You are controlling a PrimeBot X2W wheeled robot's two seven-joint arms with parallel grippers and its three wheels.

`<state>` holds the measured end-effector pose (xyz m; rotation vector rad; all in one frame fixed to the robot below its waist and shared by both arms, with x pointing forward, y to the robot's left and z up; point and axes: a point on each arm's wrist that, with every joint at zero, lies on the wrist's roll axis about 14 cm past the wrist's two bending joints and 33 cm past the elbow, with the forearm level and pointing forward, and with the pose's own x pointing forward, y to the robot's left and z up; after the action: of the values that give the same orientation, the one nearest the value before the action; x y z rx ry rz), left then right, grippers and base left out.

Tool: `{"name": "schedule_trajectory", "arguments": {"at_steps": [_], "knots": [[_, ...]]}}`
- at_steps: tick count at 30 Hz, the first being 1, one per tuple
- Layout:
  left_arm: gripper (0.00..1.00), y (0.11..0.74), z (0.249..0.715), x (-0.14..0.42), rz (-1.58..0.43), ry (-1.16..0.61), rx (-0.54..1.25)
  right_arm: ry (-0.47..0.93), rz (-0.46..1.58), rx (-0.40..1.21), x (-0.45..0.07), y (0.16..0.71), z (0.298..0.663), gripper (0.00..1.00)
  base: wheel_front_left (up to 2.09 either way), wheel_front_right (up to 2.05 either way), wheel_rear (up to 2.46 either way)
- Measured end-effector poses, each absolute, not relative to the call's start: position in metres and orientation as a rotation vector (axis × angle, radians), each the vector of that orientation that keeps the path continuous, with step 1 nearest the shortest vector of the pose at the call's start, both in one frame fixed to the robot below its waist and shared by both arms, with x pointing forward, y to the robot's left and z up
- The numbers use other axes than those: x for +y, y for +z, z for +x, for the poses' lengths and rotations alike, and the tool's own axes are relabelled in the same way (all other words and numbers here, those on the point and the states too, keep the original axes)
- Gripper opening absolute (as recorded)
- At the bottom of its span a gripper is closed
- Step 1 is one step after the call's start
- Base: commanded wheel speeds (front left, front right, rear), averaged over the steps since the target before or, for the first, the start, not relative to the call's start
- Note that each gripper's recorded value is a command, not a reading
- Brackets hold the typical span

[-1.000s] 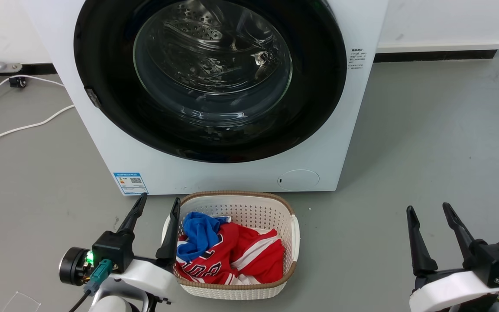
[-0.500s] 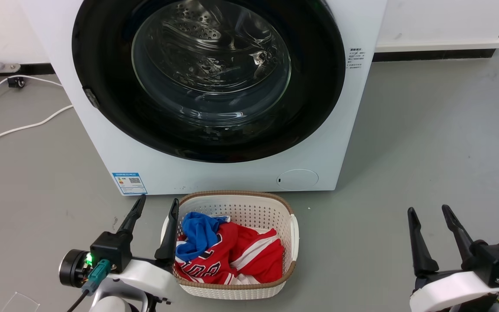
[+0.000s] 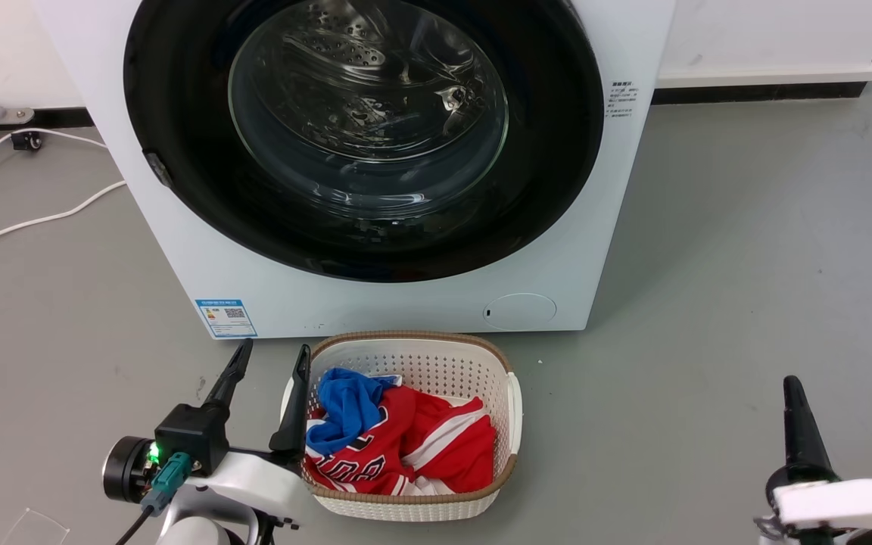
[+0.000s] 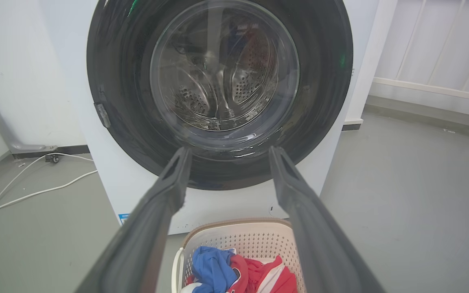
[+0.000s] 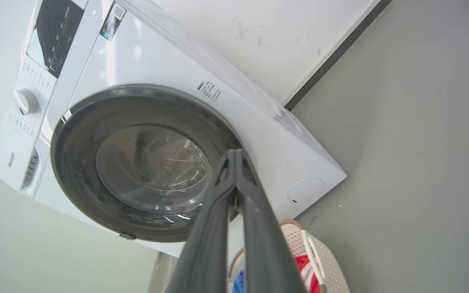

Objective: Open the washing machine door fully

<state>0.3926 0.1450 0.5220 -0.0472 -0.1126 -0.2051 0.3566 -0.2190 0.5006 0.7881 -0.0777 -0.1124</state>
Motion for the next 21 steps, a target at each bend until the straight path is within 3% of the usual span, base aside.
{"name": "schedule_trajectory", "arguments": {"at_steps": [3, 9, 21], "knots": [[1.00, 0.523, 0.393, 0.145, -0.049, -0.201, -0.115, -0.177, 1.134, -0.100, -0.226, 0.491, 0.361, 0.00, 0.00, 0.00, 0.00], [1.00, 0.520, 0.394, 0.147, -0.048, -0.195, -0.110, -0.208, 1.496, -0.148, -0.234, 0.496, 0.383, 0.00, 0.00, 0.00, 0.00], [1.00, 0.521, 0.415, 0.143, -0.049, -0.203, -0.120, -0.027, 1.545, -0.132, -0.243, 0.556, 0.495, 0.00, 0.00, 0.00, 0.00]]}}
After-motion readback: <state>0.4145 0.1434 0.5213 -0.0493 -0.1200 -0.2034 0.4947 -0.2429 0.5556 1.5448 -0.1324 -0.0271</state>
